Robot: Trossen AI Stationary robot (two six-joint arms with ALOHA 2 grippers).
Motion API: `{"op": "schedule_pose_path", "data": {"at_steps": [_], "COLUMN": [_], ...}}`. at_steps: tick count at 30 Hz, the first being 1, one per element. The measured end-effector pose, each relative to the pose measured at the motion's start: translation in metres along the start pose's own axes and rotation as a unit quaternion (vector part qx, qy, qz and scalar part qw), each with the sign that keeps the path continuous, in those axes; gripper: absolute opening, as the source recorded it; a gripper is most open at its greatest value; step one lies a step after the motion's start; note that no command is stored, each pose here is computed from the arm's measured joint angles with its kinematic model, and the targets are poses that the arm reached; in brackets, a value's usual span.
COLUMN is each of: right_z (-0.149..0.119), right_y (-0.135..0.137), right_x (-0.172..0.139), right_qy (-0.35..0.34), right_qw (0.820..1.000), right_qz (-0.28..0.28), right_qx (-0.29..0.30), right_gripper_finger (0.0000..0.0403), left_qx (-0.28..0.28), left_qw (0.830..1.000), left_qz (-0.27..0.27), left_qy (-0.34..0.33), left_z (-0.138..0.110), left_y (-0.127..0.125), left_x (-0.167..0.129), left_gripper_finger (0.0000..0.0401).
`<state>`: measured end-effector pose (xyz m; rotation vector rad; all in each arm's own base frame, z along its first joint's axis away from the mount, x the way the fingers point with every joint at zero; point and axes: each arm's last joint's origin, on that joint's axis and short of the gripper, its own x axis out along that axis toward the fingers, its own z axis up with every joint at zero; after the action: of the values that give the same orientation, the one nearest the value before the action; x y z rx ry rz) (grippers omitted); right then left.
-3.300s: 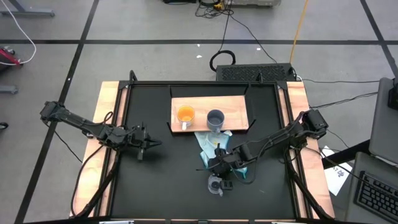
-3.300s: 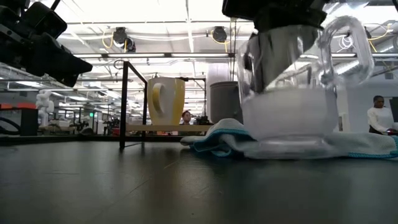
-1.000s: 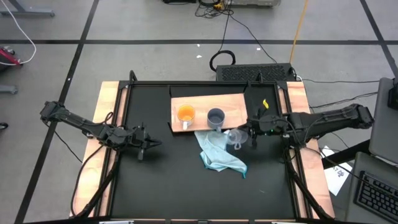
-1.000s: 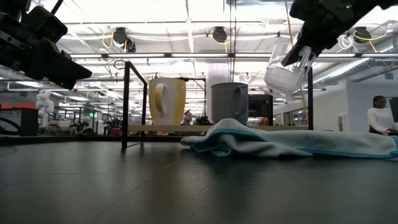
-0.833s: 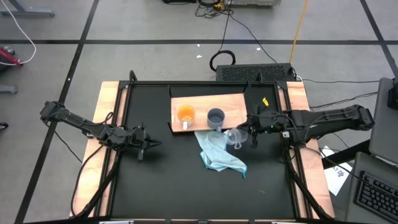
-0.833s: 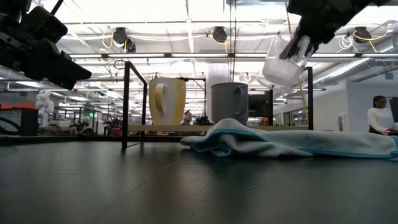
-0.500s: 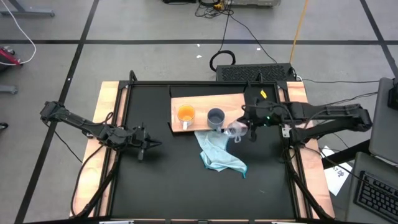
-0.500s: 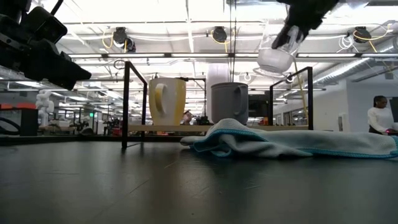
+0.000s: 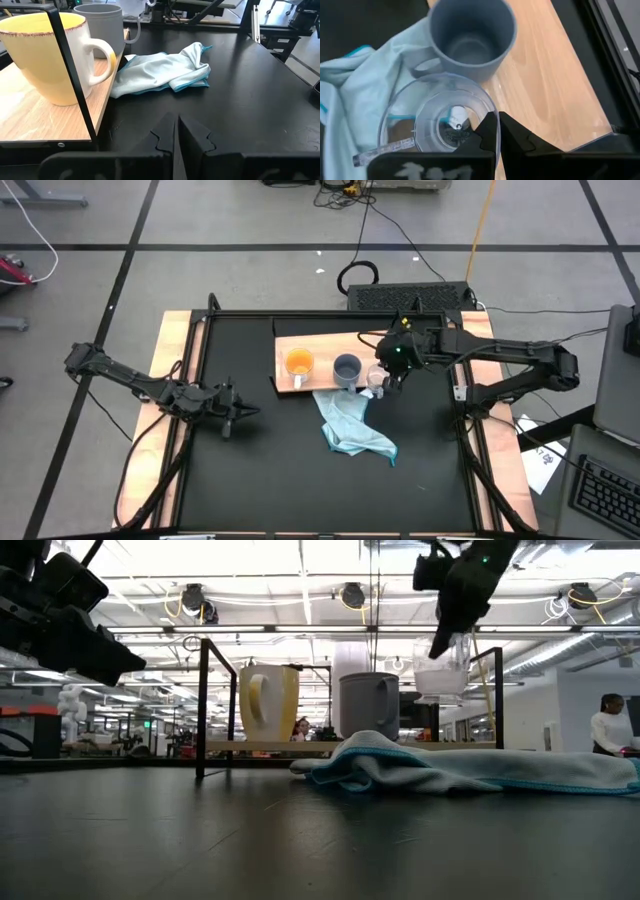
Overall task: Stack small to large cups/mugs on shelf
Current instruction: Put the transparent mug on the shelf
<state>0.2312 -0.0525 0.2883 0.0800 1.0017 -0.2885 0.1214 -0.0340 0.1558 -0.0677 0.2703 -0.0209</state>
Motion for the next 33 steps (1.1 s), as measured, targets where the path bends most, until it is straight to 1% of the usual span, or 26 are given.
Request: {"op": "schedule_pose_path", "data": {"at_steps": [11,15,19,22,28,31,33], "right_z": [0.003,0.005,0.007,0.004,-0.001,-0.005,-0.007], "right_y": [-0.025,-0.033,-0.039,-0.044,-0.053,-0.056,-0.058], "right_x": [0.018,0.023,0.025,0.026,0.029,0.032,0.035], "right_qy": [0.021,0.015,0.008,0.016,0.021,0.023,0.020], "right_qw": [1.000,1.000,1.000,1.000,1.000,0.999,0.999], "right_qz": [-0.016,0.005,0.004,0.020,0.016,0.034,0.033], "right_qx": [0.007,0.006,0.007,0.012,0.012,0.016,0.018], "right_gripper_finger": [0.0000,0.0000,0.0000,0.0000,0.0000,0.0000,0.0000], "left_qx": [0.011,0.011,0.011,0.011,0.011,0.011,0.011], "left_qw": [1.000,1.000,1.000,1.000,1.000,1.000,1.000], "left_qz": [0.002,0.002,0.002,0.002,0.002,0.002,0.002], "left_qy": [0.010,0.013,0.012,0.013,0.012,0.012,0.012], "left_z": [-0.002,-0.003,-0.002,-0.003,-0.002,-0.002,-0.002], "left_y": [0.000,0.000,0.000,0.000,0.000,0.000,0.000], "left_x": [0.000,0.000,0.000,0.000,0.000,0.000,0.000], "left_gripper_finger": [0.0026,0.0026,0.0026,0.0026,0.0026,0.0026,0.0026]}}
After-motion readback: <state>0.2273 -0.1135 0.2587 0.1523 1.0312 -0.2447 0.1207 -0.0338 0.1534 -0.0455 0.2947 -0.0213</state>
